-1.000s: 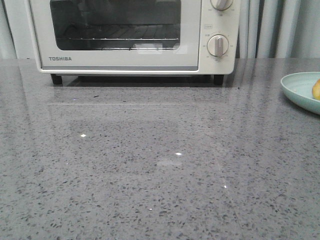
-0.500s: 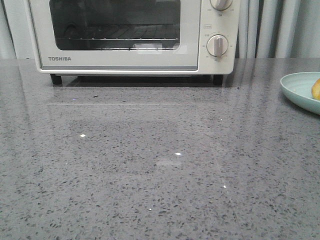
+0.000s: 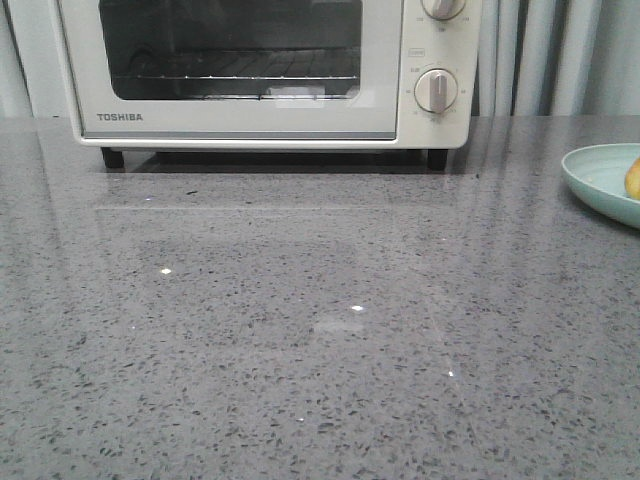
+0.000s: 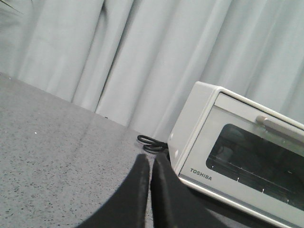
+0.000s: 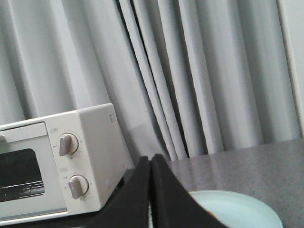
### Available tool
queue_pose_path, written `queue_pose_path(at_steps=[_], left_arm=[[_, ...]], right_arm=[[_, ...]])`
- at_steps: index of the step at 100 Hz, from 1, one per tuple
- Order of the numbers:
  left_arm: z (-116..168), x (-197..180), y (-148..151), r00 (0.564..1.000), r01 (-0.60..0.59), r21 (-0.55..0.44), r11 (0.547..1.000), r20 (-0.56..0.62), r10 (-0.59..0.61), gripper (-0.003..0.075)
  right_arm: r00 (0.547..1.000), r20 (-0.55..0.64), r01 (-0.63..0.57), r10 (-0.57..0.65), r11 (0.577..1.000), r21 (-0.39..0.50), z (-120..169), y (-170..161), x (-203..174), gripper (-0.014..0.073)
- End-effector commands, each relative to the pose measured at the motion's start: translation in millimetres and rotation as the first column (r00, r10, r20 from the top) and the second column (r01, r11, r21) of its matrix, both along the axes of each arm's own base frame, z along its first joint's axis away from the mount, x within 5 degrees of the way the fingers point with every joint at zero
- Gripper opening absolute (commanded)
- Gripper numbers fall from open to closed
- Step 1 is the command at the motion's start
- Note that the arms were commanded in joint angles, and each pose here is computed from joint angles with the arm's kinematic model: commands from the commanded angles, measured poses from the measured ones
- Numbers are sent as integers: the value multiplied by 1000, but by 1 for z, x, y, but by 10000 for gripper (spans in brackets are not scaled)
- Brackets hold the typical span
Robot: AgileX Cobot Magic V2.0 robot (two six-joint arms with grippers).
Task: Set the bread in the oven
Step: 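Move the left gripper to the oven door handle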
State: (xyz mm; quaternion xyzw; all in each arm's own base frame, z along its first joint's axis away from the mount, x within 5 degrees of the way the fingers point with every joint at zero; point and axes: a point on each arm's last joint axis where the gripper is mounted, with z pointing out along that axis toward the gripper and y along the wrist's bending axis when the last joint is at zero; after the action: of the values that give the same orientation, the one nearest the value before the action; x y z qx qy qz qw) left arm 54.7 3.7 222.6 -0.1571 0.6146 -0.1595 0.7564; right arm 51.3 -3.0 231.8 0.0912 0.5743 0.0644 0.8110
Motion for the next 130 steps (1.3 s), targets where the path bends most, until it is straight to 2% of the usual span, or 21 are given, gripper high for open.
queue_pose_path(at_steps=[1, 14, 38, 59, 84, 102, 122, 130], left_arm=[[5, -4, 3, 995, -27, -25, 999, 96, 29, -22], [6, -4, 3, 995, -19, -49, 999, 101, 24, -22], [16, -5, 2, 995, -4, -57, 998, 102, 10, -22], [47, -5, 0, 991, -22, 71, 997, 131, 12, -22], [90, 11, -2, 998, -6, 97, 995, 63, -1, -22], [117, 32, -3, 1000, 8, 99, 995, 20, -10, -21], [138, 58, -12, 996, 94, 100, 991, -12, -94, -21], [145, 71, -21, 989, 147, 136, 980, -9, -147, -21]], right_arm=[[999, 34, -17, 16, 998, 52, 7, 0, -3, -64], [1000, -12, -9, 10, 998, 63, 20, -1, -2, -64], [977, -207, -28, 45, 996, 86, 44, -1, 14, -64], [936, -315, -131, 155, 987, 95, 60, 8, 38, -64], [846, -457, -257, 275, 961, 102, 70, 28, 69, -64], [797, -534, -274, 281, 957, 94, 81, 36, 86, -64], [782, -566, -262, 260, 962, 79, 99, 36, 91, -64], [777, -577, -258, 251, 963, 72, 103, 35, 91, -64]])
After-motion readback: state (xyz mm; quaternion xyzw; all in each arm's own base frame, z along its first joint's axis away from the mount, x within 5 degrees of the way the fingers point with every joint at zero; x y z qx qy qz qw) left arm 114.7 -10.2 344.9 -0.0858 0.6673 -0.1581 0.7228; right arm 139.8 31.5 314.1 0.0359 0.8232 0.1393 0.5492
